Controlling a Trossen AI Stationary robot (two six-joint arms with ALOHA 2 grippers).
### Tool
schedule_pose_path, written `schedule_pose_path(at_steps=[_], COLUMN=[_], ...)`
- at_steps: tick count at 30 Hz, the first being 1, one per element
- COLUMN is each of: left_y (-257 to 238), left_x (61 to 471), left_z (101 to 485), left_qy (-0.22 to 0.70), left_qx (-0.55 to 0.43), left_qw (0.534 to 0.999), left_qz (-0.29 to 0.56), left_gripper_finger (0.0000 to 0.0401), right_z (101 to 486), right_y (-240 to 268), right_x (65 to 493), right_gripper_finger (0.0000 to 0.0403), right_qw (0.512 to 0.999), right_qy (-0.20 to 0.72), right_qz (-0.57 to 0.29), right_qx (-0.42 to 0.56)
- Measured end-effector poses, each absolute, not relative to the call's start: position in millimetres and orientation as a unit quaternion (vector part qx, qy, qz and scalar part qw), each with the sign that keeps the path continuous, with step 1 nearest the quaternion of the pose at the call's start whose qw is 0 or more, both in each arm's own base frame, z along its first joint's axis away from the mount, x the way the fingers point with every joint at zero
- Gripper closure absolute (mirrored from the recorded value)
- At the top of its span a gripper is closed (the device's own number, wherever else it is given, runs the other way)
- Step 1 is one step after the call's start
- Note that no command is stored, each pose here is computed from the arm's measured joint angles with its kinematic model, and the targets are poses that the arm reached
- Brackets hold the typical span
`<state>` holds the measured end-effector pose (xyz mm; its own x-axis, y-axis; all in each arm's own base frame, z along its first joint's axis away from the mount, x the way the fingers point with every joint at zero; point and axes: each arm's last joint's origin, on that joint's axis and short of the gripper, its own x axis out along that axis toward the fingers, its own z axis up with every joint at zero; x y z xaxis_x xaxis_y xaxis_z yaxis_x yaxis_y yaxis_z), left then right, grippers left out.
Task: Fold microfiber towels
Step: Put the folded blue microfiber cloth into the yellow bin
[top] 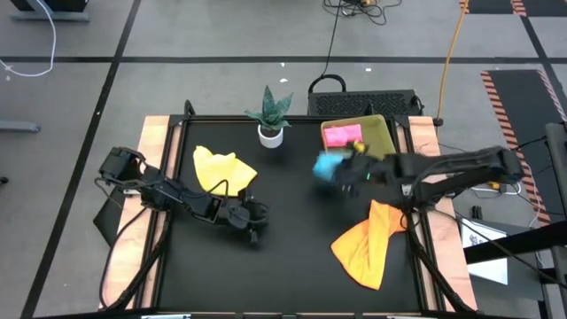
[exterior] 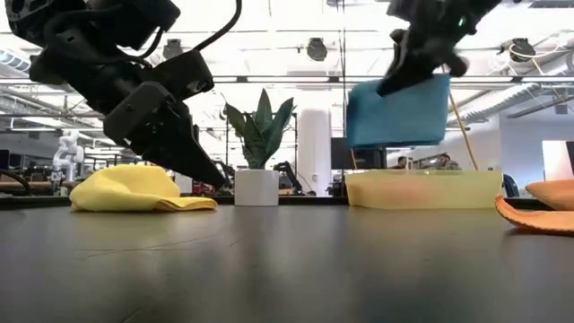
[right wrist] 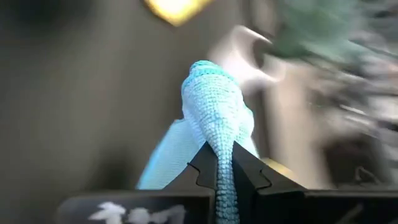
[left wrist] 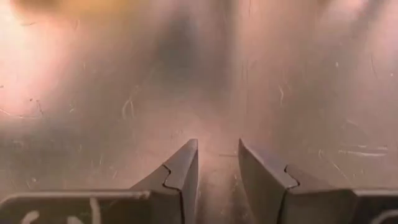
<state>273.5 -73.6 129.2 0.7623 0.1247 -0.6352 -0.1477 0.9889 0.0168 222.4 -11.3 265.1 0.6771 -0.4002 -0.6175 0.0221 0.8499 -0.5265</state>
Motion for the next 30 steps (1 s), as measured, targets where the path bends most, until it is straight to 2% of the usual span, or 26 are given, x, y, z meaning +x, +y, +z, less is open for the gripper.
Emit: schedule_pose_path(at_steps=[5, 9, 13, 18, 23, 30], left_y=[-70.7, -68.9, -68.6, -68.6, -68.6, -68.6], left_x=[274.5, 275.1, 275.2, 275.2, 275.4, 275.4], left_z=[129.6, 129.9, 129.9, 130.1, 130.2, 130.3], left_qy=[0.333, 0.331, 0.331, 0.331, 0.331, 0.33], left_qx=[-0.016, -0.01, -0.009, -0.008, -0.008, -0.01], left_qw=[0.939, 0.939, 0.939, 0.939, 0.94, 0.94], left_qz=[0.085, 0.089, 0.089, 0.089, 0.089, 0.089], left_gripper_finger=[0.0284, 0.0284, 0.0284, 0.0284, 0.0284, 0.0284], right_z=[264.0, 235.7, 197.9, 163.3, 147.2, 144.9], right_y=[-71.4, -113.3, -132.4, -124.4, -114.1, -112.2], right_x=[198.6, 187.8, 181.6, 180.4, 177.1, 175.9], right_gripper_finger=[0.0397, 0.0397, 0.0397, 0.0397, 0.0397, 0.0387], right_qw=[0.817, 0.782, 0.815, 0.853, 0.873, 0.877], right_qy=[0.418, 0.429, 0.396, 0.394, 0.394, 0.392], right_qz=[-0.219, -0.267, -0.252, -0.177, -0.124, -0.128], right_qx=[-0.332, -0.363, -0.34, -0.293, -0.259, -0.248])
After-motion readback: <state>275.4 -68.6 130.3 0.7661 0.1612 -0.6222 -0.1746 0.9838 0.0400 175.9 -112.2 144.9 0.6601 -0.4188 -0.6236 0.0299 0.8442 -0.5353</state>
